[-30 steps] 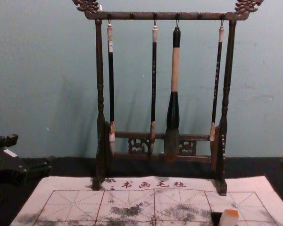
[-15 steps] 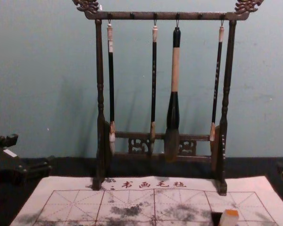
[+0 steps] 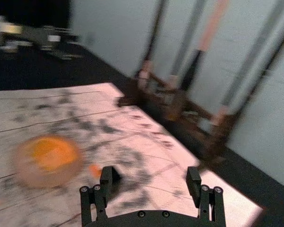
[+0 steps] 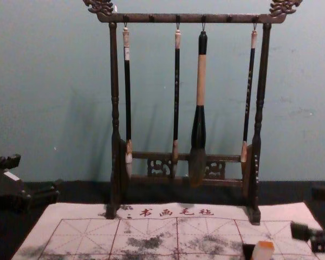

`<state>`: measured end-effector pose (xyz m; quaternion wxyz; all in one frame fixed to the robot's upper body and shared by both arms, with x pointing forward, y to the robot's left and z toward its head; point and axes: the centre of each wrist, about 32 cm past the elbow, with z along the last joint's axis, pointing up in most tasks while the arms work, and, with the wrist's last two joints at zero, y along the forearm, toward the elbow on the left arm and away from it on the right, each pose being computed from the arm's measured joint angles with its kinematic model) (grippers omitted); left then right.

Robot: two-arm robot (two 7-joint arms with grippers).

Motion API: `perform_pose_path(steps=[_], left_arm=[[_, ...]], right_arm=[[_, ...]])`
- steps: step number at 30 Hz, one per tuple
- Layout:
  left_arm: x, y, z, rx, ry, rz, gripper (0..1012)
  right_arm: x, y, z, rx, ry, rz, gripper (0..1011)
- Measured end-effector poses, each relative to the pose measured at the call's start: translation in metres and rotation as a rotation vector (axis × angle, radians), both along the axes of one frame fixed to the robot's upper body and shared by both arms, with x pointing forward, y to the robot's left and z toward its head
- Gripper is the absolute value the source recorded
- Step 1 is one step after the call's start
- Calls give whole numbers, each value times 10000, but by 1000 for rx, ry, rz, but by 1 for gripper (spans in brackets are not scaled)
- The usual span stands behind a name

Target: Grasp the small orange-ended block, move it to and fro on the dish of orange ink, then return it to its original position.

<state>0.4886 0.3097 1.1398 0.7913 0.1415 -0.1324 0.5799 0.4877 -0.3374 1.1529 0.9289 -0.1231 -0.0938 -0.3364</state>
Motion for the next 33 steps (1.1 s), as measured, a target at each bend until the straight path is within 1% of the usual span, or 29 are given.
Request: perform_pose_path(steps=[3, 4, 6, 7, 10, 11, 13, 14, 16, 17, 19, 22, 26, 29, 30, 33], left_arm=[[0, 0, 0, 0, 0, 0, 1001], [0, 0, 0, 0, 0, 0, 1001], [0, 0, 0, 0, 0, 0, 1001], [0, 0, 0, 0, 0, 0, 1001], [0, 0, 0, 0, 0, 0, 1001], [0, 0, 0, 0, 0, 0, 1001], [0, 0, 0, 0, 0, 0, 1001], [0, 0, 0, 0, 0, 0, 1001], [0, 0, 0, 0, 0, 0, 1001], [0, 0, 0, 0, 0, 0, 1001], [0, 0, 0, 0, 0, 0, 1001], [0, 0, 0, 0, 0, 0, 1001], [0, 0, 0, 0, 0, 0, 1001], [0, 0, 0, 0, 0, 0, 1001], [0, 0, 0, 0, 0, 0, 1001], [0, 0, 0, 0, 0, 0, 1001]], right_arm=[[29, -25, -8, -6, 6, 72, 1000], [51, -36, -12, -12, 10, 110, 1000], [79, -44, -10, -21, 11, 148, 1000], [112, -43, -10, -32, 9, 182, 1000], [161, -31, -9, -51, 8, 222, 1000], [199, -18, -1, -65, 7, 247, 1000], [240, -5, 4, -81, 8, 269, 1000], [281, 13, 12, -100, 8, 291, 1000], [323, 31, 22, -118, 9, 310, 1000], [369, 46, 35, -134, 9, 323, 1000], [410, 61, 46, -147, 8, 333, 1000], [521, 107, 74, -170, 10, 346, 1000], [615, 147, 98, -187, 19, 350, 1000], [675, 178, 118, -199, 28, 349, 1000], [675, 178, 118, -199, 28, 349, 1000], [735, 213, 137, -218, 42, 349, 1000]])
